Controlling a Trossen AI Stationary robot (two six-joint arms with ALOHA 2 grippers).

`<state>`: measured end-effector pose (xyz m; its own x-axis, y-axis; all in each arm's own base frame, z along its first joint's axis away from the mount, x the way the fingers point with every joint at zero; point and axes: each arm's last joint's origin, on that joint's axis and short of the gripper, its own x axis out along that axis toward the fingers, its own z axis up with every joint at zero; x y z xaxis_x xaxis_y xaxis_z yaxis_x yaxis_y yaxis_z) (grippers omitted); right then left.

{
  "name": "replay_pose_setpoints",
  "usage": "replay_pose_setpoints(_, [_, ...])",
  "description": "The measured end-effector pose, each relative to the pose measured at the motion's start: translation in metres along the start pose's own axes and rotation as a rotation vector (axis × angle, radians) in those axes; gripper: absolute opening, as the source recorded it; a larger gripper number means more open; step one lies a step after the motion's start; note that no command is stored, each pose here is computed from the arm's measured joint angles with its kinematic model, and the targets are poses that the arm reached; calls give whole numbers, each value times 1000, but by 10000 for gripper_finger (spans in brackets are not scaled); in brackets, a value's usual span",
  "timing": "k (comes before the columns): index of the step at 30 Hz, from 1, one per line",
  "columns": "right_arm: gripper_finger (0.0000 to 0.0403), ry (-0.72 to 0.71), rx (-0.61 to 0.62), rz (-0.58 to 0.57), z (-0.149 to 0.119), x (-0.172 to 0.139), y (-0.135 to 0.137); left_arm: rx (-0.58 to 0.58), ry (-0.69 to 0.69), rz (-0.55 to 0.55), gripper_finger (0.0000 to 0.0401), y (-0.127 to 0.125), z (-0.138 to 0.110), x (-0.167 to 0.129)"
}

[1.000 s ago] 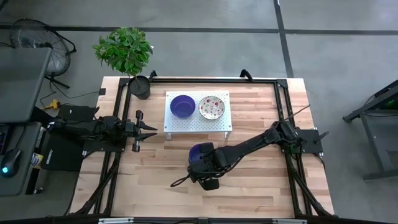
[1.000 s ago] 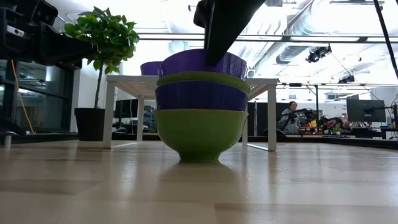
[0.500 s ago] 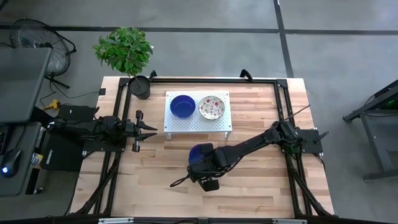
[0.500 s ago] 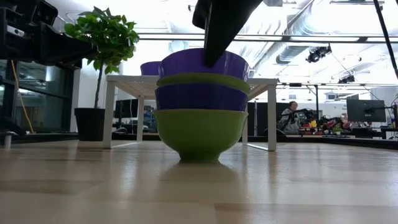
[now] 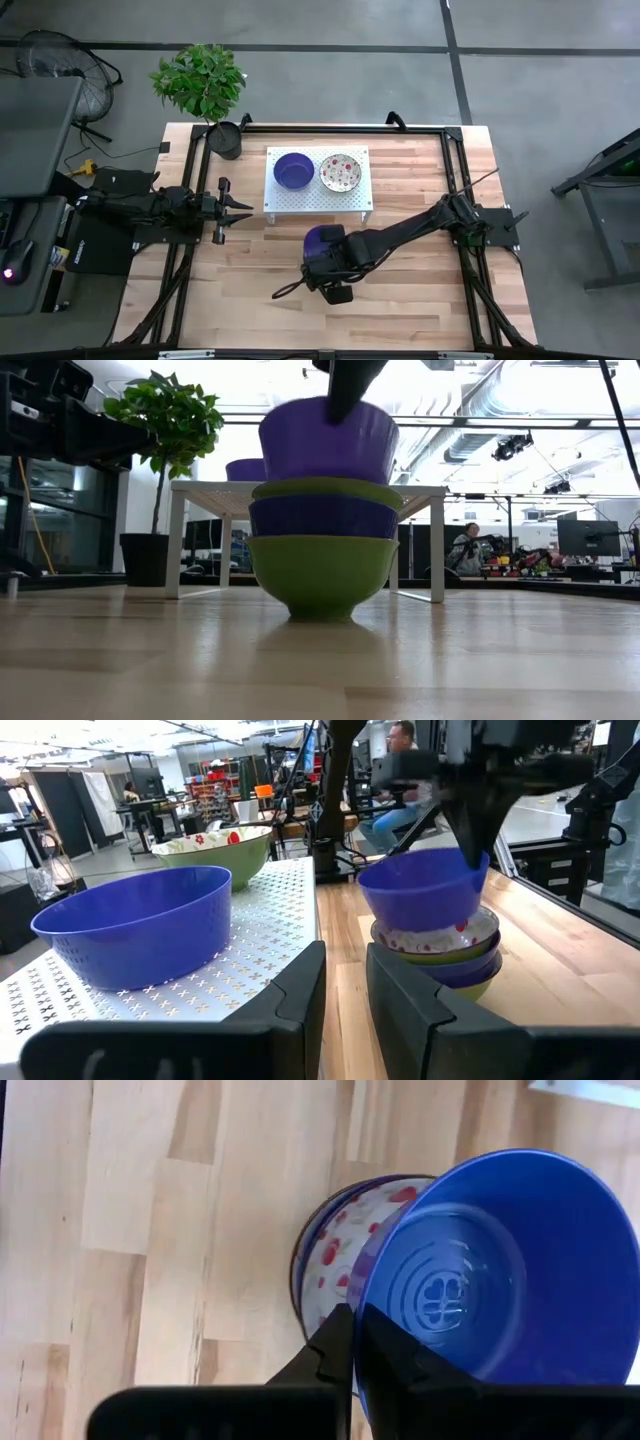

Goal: Pick & Place Mini bowls
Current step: Stack the violet bowl on top of the violet bowl on the shelf

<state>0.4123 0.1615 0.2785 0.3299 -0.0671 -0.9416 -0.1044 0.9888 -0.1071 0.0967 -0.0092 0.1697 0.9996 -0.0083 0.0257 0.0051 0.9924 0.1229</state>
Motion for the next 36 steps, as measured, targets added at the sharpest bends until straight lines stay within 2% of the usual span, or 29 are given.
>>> replay_pose_setpoints(11, [1, -40, -5, -11, 6, -30, -5, 0, 0, 0, 72, 0, 0, 0])
replay_pose_setpoints(24, [0, -82, -107, -8, 9, -56, -9, 0, 0, 0, 72, 0, 0, 0])
replay_pose_setpoints(36, [0, -172, -163, 3, 14, -76, -31, 0, 0, 0, 72, 0, 0, 0])
